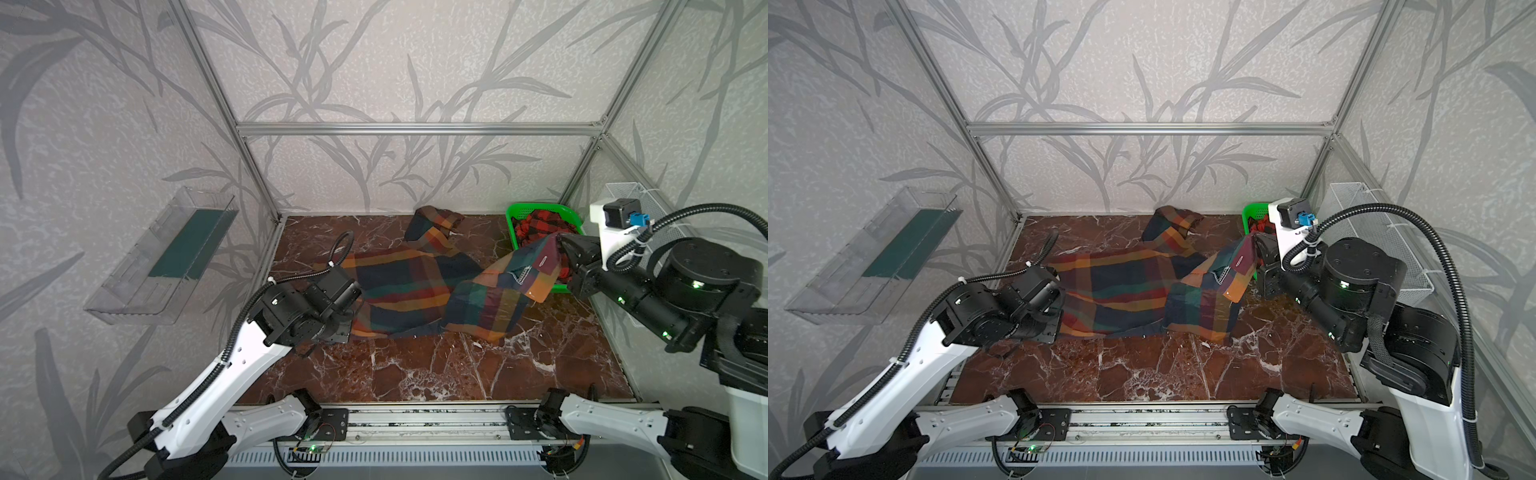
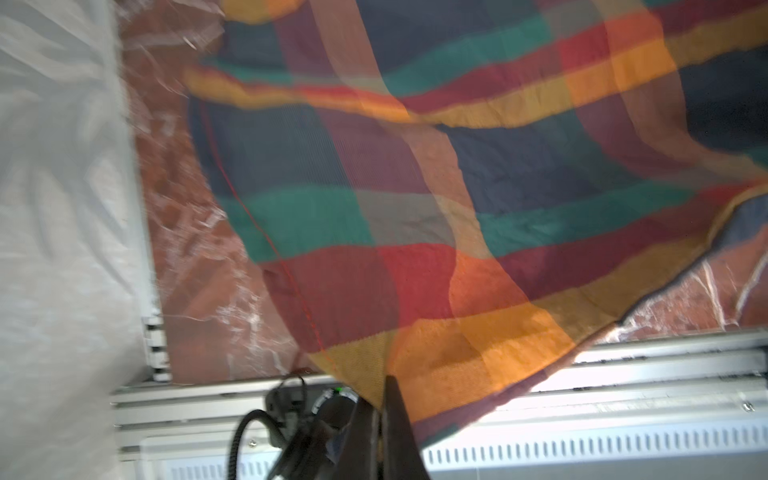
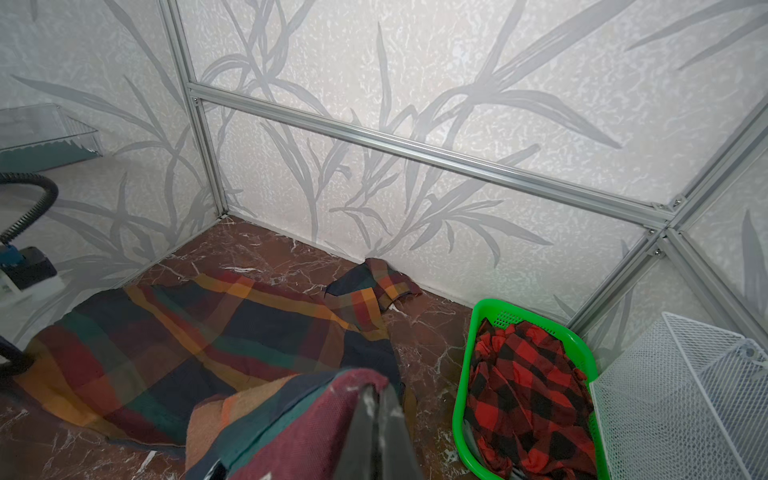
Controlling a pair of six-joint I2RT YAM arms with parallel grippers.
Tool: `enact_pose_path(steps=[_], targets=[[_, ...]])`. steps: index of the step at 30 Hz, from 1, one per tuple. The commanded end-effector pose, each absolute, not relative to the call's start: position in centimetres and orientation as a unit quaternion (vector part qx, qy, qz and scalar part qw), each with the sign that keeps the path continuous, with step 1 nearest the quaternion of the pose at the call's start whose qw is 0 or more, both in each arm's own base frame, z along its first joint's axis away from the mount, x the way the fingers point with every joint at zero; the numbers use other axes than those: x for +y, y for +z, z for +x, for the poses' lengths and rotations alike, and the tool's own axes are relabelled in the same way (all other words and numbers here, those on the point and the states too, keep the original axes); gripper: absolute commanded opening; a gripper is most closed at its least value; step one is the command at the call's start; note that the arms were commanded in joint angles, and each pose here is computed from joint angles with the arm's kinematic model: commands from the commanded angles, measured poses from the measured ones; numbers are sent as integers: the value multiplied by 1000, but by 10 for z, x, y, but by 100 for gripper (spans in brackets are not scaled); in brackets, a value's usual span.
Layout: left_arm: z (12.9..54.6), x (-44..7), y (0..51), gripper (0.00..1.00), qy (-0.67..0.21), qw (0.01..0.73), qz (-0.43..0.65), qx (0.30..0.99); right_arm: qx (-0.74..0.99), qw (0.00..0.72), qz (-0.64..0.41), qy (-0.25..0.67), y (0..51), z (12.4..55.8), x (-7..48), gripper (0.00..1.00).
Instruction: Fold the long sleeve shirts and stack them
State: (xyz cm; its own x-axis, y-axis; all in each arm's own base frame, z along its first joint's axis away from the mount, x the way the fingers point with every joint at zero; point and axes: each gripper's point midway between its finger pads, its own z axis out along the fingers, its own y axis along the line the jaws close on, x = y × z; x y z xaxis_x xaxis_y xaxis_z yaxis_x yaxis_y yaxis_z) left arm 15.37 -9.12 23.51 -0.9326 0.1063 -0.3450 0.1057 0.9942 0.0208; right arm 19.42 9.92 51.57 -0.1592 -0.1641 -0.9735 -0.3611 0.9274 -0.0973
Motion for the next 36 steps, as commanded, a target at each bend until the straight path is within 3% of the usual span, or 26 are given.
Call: enact_pose_path(steps=[1,11,20,29,36], targets=[[122,-100,195,0,-36,91,36,995,753,633,-166,70,518,194,93,0],[64,-95,123,0,-91,18,-57,994,760,627,-162,63,512,201,97,0],[51,-110,81,0,-77,-5,-56,995,771,615,-152,62,505,218,107,0],[63,-122,62,0,-92,3,-78,993,785,606,-125,24,494,257,114,0],[94,-112,80,0,-119,1,-124,985,796,598,-87,44,491,297,121,0]])
